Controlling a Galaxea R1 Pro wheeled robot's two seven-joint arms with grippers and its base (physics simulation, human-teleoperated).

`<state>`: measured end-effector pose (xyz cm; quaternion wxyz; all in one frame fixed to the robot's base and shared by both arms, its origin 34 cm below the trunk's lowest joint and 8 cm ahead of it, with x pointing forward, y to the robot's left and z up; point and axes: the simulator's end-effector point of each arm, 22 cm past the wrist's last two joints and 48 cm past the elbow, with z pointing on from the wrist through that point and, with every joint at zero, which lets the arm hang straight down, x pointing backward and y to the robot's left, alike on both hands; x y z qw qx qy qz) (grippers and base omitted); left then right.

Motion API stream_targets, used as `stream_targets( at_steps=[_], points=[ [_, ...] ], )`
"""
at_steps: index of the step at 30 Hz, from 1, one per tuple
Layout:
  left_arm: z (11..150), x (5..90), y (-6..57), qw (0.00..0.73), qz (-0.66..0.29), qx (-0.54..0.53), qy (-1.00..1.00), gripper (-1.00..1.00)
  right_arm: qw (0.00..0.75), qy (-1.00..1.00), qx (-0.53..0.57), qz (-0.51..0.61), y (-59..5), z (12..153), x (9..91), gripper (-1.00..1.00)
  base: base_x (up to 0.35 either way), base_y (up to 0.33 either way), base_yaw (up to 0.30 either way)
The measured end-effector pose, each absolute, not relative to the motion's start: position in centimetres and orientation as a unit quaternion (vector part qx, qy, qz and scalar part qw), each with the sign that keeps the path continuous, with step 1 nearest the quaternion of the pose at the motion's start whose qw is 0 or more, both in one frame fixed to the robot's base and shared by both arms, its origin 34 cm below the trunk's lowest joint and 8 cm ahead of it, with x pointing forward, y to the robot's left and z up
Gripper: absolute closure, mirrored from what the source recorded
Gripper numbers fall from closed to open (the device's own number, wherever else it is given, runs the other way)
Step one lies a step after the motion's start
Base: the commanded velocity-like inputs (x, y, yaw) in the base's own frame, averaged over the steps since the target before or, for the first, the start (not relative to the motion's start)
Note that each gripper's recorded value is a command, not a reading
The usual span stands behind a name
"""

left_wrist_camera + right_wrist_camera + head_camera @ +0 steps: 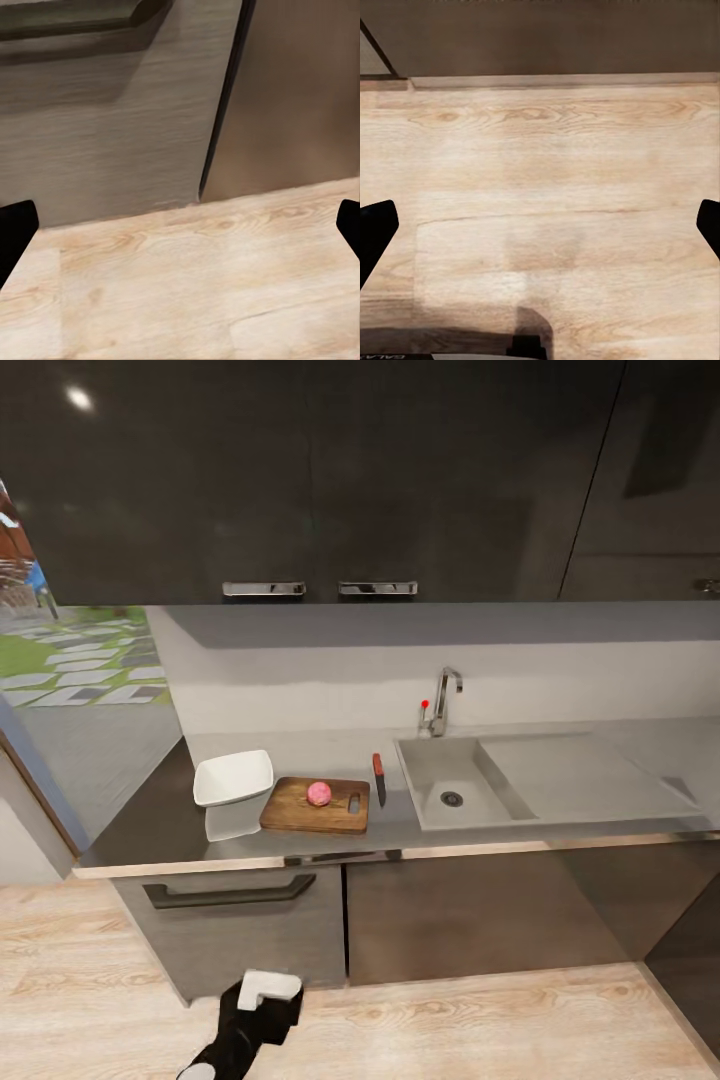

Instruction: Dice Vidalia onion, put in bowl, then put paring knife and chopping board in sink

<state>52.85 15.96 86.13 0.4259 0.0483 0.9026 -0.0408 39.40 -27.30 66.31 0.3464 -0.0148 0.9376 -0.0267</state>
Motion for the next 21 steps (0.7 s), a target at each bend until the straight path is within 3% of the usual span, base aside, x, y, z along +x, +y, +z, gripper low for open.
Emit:
stream_targets(
  at_steps=[8,13,21],
  points=[
    [82.4,47.1,18.7,0.480,-0.030,0.036,0.876,-1.00,0.359,0.933,-0.015,-0.026,-27.2,66.8,40.2,-1.00,0.000,0.000,0.000],
    [80.3,43.9,20.2,0.500,-0.024,0.031,0.865,-1.00,0.405,0.914,-0.015,-0.027,-27.2,69.0,43.7,-1.00,0.000,0.000,0.000],
    [77.6,41.2,21.6,0.481,-0.012,0.033,0.876,-1.00,0.431,0.902,-0.015,-0.027,-27.1,70.5,45.8,-1.00,0.000,0.000,0.000]
  ],
)
